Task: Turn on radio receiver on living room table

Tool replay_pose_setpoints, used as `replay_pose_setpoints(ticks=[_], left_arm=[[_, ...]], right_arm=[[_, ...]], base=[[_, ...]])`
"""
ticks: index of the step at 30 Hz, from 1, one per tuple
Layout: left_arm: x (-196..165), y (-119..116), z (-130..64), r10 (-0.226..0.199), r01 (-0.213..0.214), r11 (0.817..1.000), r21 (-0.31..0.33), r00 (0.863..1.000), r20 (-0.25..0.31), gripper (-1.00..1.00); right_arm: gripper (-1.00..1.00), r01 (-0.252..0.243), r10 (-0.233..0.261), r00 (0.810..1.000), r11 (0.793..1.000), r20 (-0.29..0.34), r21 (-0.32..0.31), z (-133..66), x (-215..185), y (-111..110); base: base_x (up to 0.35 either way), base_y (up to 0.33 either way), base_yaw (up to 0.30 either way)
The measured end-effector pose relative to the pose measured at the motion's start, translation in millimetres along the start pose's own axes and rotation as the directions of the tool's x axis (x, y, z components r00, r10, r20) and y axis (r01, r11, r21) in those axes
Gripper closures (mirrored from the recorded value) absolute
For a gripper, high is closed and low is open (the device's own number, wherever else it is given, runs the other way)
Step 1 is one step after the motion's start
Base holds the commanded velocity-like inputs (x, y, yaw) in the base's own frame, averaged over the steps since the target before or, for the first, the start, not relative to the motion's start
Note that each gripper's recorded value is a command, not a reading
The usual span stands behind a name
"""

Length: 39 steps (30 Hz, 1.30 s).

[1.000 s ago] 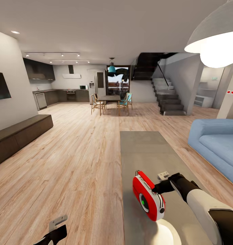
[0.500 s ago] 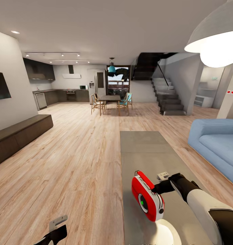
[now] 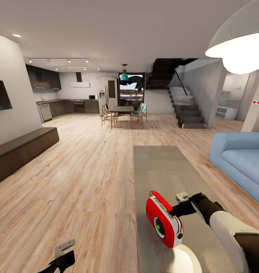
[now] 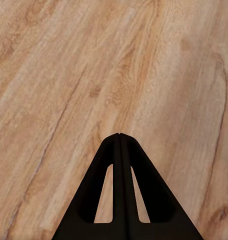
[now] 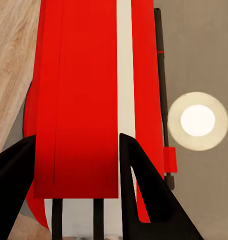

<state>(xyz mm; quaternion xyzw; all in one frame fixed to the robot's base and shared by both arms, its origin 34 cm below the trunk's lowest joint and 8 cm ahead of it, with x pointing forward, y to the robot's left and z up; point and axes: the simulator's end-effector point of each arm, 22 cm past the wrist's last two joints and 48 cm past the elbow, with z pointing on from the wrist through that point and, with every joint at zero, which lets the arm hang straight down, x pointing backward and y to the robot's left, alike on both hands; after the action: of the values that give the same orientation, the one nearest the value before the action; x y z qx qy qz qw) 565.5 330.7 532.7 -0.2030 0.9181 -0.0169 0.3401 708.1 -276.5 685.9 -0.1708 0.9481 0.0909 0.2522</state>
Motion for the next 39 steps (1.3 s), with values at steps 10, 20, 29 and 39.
replay_pose_setpoints(ticks=[10, 20, 29, 39], left_arm=[[1.3, 0.6, 1.3, 0.0, 0.0, 1.0, 0.0, 1.0, 0.0, 1.0], [4.2, 1.6, 3.9, 0.0, 0.0, 1.0, -0.001, 1.0, -0.001, 1.0], [4.0, 2.2, 3.9, 0.0, 0.0, 1.0, -0.001, 1.0, -0.001, 1.0], [3.6, 2.8, 4.0, 0.001, -0.001, 1.0, -0.002, 1.0, -0.001, 1.0]], right_arm=[[1.0, -0.005, 0.005, 1.0, 1.0, -0.005, 0.002, 2.5, 3.1, 0.0], [1.0, -0.003, 0.003, 1.0, 1.0, -0.005, 0.01, 5.5, 5.2, -1.8], [1.0, 0.0, 0.0, 1.0, 1.0, -0.006, 0.01, 5.6, 5.1, -1.2], [1.0, 0.002, -0.002, 1.0, 1.0, -0.006, 0.014, 6.0, 4.8, -1.2]], base=[[0.0, 0.0, 0.0], [0.0, 0.0, 0.0], [0.0, 0.0, 0.0], [0.0, 0.0, 0.0]])
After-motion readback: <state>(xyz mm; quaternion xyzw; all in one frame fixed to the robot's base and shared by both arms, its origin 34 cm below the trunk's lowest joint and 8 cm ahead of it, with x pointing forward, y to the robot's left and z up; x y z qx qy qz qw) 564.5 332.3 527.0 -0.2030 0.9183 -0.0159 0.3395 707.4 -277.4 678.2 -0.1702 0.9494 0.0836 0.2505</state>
